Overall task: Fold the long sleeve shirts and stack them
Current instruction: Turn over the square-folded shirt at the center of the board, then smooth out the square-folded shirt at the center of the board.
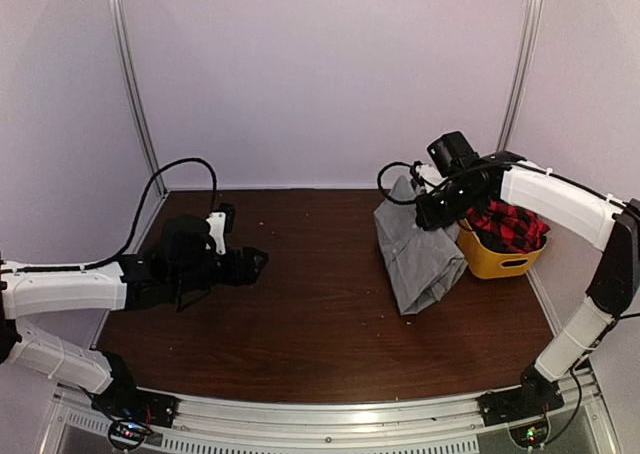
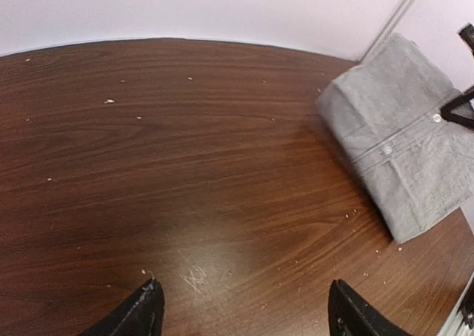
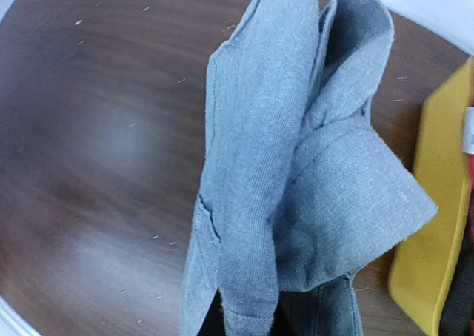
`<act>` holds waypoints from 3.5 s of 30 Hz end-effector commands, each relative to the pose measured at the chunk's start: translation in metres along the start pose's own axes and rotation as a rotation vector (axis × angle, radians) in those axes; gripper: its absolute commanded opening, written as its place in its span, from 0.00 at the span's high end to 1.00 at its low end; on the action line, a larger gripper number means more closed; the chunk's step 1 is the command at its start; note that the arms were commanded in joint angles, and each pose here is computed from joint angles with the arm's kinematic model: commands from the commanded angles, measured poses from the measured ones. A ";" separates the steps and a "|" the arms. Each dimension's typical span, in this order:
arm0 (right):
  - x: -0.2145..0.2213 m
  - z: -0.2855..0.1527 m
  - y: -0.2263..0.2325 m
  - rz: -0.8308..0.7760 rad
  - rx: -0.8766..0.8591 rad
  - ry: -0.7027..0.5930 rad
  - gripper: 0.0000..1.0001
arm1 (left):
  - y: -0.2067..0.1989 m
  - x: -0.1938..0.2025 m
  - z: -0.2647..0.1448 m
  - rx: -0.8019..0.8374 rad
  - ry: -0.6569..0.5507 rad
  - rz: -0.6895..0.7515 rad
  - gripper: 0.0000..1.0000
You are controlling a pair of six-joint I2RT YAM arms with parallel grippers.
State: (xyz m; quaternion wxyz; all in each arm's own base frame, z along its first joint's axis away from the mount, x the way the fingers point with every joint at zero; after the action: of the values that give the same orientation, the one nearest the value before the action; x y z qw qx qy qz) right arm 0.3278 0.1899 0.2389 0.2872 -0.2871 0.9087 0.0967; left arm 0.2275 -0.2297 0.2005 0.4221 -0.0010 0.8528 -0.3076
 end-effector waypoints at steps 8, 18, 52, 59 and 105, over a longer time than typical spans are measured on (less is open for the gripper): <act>-0.021 -0.024 -0.001 -0.096 0.726 0.222 1.00 | 0.026 -0.027 -0.025 -0.111 -0.022 -0.059 0.16; -0.009 0.080 0.130 -0.310 0.684 0.328 0.93 | 0.028 -0.033 -0.031 -0.151 -0.044 -0.070 0.15; 0.032 0.022 0.119 0.029 -0.039 -0.089 0.12 | 0.010 0.014 0.003 0.212 0.114 -0.188 0.15; 0.068 0.024 0.077 0.147 -0.055 -0.092 0.14 | -0.012 0.044 0.034 0.275 0.229 -0.198 0.18; 0.181 0.055 0.046 0.257 0.017 -0.085 0.26 | -0.018 0.096 0.113 0.183 0.380 -0.140 1.00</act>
State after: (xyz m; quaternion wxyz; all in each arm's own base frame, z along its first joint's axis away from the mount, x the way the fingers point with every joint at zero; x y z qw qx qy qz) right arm 0.1951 0.1617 0.0934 0.2740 -0.1846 0.9331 0.1419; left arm 0.2382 -0.3248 0.0764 0.2080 0.0243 0.8907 -0.4034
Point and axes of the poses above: each gripper's point midway between its finger pads, its own z axis out along the fingers, its own y axis along the line the jaws close on, x = y × z, the point moved 7 cm from there along -z, back along the fingers, and after that the axes turned 14 degrees about -z, right-handed, at the moved point
